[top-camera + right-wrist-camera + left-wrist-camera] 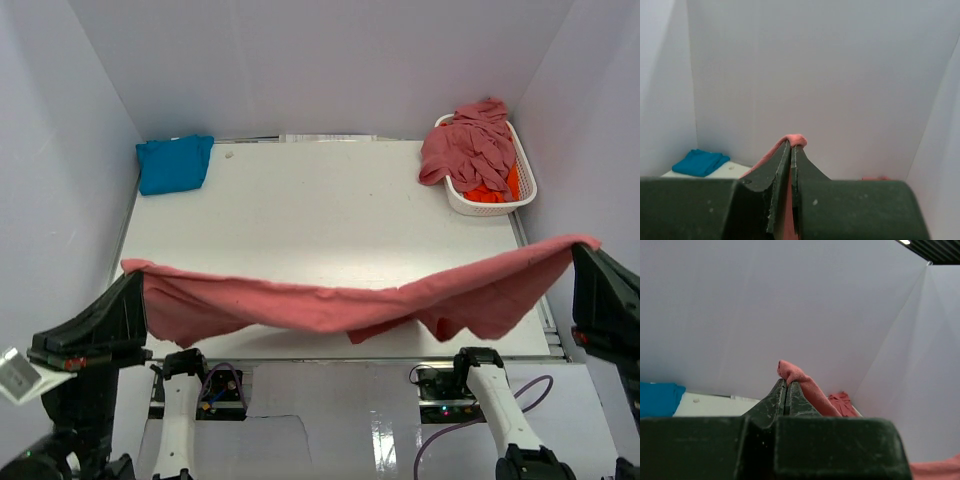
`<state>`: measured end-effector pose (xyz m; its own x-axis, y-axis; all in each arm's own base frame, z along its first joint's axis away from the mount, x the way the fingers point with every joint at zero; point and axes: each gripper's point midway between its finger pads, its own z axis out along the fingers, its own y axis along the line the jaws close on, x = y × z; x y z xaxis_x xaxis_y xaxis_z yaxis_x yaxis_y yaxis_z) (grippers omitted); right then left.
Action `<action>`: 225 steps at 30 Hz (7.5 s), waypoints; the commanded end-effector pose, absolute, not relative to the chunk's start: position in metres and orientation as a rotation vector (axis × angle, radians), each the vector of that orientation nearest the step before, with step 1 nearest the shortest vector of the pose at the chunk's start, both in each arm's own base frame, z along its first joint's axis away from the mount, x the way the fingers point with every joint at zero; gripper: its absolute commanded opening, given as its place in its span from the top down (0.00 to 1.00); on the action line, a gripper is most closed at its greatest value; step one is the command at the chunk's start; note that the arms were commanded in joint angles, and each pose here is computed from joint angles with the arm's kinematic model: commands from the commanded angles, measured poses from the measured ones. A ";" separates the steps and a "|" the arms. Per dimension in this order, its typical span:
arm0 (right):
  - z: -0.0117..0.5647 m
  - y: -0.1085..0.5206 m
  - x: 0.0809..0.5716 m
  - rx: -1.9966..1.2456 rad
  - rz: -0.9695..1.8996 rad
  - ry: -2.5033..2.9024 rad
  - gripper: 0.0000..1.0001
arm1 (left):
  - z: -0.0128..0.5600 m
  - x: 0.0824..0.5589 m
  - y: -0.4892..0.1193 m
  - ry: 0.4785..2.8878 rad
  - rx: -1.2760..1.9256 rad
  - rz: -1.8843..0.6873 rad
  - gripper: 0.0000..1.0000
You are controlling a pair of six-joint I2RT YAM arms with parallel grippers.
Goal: Fold and stack the t-shirts
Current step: Flatten out the tshirt
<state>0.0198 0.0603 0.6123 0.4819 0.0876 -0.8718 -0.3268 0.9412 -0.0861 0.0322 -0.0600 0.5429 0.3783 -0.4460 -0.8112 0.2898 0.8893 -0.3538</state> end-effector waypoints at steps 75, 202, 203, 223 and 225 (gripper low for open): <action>0.527 0.089 0.083 -0.238 0.409 0.941 0.92 | 0.388 0.081 -0.005 1.133 -0.613 -0.392 1.00; 0.174 0.165 0.621 -0.240 0.549 2.076 0.92 | 0.099 0.542 0.006 2.108 -0.586 -0.350 1.00; 0.174 0.164 0.623 -0.236 0.543 2.077 0.92 | 0.098 0.544 0.007 2.110 -0.584 -0.351 1.00; 0.149 0.155 0.668 -0.186 0.458 2.012 0.92 | 0.080 0.596 0.022 2.098 -0.614 -0.375 1.00; 0.146 0.154 0.673 -0.174 0.464 2.005 0.89 | 0.078 0.604 0.023 2.097 -0.612 -0.375 1.00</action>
